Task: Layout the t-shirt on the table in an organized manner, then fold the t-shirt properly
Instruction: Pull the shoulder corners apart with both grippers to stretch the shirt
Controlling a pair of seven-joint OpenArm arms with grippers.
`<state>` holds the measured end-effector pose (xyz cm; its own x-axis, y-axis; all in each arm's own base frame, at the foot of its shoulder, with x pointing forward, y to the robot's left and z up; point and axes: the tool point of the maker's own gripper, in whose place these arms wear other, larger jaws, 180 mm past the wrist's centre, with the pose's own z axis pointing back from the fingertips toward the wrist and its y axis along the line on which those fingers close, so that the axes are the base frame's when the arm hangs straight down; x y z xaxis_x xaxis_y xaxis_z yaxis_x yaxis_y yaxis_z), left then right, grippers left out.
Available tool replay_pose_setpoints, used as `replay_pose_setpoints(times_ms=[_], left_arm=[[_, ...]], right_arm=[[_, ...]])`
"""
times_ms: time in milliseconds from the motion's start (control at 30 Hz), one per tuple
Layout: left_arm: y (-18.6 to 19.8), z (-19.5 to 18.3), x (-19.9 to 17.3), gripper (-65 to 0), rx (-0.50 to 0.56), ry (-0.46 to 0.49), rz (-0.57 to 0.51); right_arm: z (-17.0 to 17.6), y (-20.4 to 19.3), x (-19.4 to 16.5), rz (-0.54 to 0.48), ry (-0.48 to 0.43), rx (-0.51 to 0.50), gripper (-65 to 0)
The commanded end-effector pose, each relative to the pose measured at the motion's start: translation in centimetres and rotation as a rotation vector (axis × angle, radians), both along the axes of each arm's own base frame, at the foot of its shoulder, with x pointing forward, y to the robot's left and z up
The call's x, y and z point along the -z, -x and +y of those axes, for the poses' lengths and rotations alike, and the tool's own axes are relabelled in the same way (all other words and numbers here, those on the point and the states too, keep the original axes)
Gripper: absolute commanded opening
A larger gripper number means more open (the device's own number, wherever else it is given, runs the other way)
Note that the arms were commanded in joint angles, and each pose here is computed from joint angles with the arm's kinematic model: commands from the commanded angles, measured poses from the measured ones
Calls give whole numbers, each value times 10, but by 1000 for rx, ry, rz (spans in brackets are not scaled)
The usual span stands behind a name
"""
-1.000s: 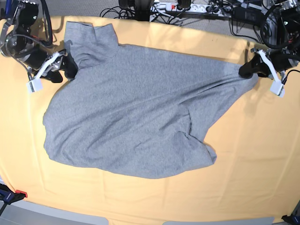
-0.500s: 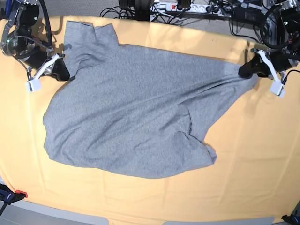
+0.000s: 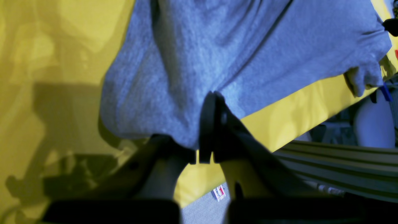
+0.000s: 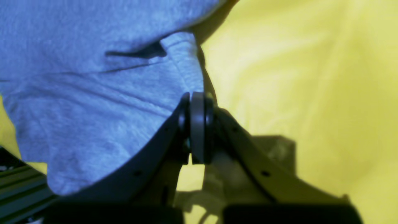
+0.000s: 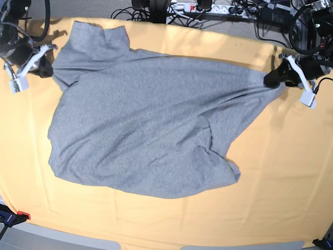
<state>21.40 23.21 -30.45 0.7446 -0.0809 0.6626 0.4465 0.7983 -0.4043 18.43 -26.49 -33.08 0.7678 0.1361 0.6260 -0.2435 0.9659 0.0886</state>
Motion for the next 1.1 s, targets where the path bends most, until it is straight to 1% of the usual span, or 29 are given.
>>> replay_pose_setpoints(times_ms=[0, 167, 233, 367, 433, 567, 633, 733, 767, 900, 1067], left_arm=[[-5, 1, -12, -650, 16, 0, -46], [-5, -13, -25, -650, 63, 80, -104], [-5, -17, -28, -650, 66, 107, -116], [-4, -20, -27, -650, 60, 125, -118], [-4, -21, -27, -650, 59, 130, -118], [-4, -22, -27, -650, 58, 133, -119], [-4, -23, -30, -650, 61, 148, -126], [-4, -23, -30, -650, 61, 151, -127], [-4, -23, -30, -650, 61, 151, -127], [-4, -24, -30, -650, 61, 151, -127], [-4, -24, -31, -650, 65, 156, -127]], right_arm=[[-8, -1, -10, -26, 20, 15, -650], [-21, 14, -6, -8, 19, 102, -650], [-26, 19, -6, -5, 6, 159, -650], [-40, 31, -5, 6, -4, 261, -650], [-45, 39, -5, 17, -5, 294, -650], [-47, 59, -5, 47, 15, 316, -650], [-41, 66, -9, 39, 2, 318, -650], [-19, 71, -17, 15, -31, 251, -650], [-14, 72, -18, 17, -31, 247, -650], [-1, 74, -16, 13, -61, 267, -650], [-1, 80, -9, 43, -61, 309, -650]])
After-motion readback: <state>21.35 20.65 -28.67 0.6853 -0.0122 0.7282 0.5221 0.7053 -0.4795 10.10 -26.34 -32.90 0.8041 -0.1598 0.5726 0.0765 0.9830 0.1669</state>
